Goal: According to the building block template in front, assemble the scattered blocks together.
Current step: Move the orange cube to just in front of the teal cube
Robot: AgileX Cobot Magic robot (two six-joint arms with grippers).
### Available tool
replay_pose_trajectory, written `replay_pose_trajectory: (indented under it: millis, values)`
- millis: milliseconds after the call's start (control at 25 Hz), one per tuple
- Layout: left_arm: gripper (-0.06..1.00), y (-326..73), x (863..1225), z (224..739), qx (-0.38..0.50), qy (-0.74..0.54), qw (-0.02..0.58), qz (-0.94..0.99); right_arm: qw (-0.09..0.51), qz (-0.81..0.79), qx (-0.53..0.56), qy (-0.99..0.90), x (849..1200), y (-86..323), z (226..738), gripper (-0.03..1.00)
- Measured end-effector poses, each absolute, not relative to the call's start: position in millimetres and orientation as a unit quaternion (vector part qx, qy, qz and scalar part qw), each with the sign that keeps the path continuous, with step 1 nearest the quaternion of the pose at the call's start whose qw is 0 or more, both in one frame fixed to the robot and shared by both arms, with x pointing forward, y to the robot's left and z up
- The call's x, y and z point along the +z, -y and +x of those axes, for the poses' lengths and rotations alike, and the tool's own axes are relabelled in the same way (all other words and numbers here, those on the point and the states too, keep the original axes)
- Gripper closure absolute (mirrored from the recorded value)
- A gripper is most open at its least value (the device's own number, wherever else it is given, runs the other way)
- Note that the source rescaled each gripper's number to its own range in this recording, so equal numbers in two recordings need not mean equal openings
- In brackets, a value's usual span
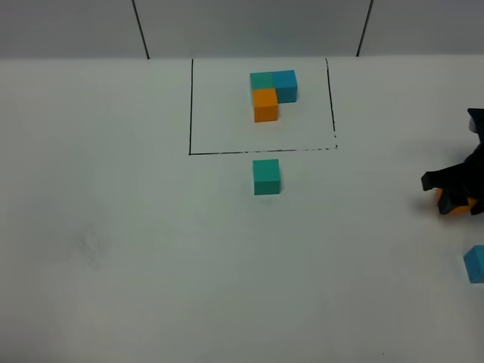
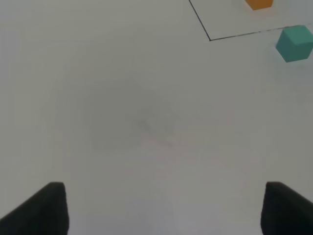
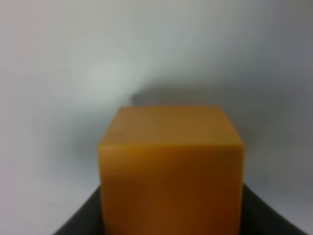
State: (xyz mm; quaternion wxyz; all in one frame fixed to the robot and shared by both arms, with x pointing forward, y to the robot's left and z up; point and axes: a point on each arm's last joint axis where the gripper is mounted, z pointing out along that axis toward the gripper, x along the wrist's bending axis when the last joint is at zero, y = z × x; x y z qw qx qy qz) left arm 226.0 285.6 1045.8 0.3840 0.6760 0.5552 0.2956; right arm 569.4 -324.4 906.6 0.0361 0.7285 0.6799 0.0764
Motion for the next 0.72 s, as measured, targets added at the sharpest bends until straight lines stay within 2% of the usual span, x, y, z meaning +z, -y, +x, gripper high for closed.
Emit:
replay_pose_trajectory:
  millis: [200, 360, 560, 720]
  values:
    - [0.17, -285.6, 1045.8, 226.0, 0.296, -0.554, 0.383, 0.677, 0.023, 0.738, 0.025, -0.674, 930.3, 270.9, 554.4, 0.96]
    - [0.17, -285.6, 1045.8, 226.0, 0.296, -0.554, 0.383, 0.677, 0.051, 0.735, -0.011, -0.676, 947.3, 211.1, 531.4, 0.96]
    - [0.17, -285.6, 1045.8, 226.0, 0.296, -0.554, 0.383, 0.677, 0.066, 0.740, 0.028, -0.669, 948.7, 139.2, 504.2, 0.96]
    - [0.17, -285.6, 1045.8, 226.0, 0.296, -0.554, 0.383, 0.677, 0.063, 0.738, 0.059, -0.669, 946.4, 109.5, 497.8, 0.96]
